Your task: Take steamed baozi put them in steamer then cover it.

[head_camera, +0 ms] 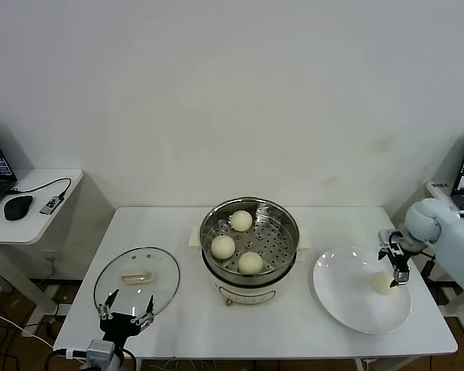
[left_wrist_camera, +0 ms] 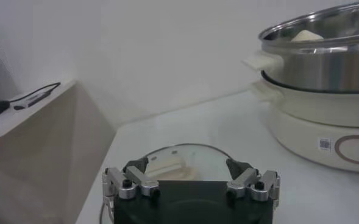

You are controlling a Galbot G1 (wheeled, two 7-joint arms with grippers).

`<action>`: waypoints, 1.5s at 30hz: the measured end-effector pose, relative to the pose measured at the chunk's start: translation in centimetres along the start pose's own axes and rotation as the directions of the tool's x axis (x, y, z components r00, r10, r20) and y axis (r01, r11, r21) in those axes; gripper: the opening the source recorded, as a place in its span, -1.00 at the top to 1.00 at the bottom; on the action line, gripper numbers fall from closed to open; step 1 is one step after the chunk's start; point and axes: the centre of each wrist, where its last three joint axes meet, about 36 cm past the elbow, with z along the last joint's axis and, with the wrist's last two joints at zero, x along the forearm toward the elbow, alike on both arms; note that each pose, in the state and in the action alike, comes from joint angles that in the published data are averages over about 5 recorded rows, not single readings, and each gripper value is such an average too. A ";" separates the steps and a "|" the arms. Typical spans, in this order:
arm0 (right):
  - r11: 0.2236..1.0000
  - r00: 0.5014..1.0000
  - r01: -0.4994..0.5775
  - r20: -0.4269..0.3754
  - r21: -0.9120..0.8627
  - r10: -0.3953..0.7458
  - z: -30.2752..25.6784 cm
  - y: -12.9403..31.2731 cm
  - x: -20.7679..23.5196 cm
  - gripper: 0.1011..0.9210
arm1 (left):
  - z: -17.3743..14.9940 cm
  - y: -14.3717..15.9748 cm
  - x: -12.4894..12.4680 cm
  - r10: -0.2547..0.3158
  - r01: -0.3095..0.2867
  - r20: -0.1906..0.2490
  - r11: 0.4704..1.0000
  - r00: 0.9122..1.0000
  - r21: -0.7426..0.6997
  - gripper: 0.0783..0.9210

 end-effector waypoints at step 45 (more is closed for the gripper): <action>0.999 0.999 -0.036 -0.013 -0.038 0.035 0.2 1.5 -3.6 -0.17 | 0.5 -0.5 -0.5 0.013 -0.014 -0.015 1.000 1.000 -0.005 -0.77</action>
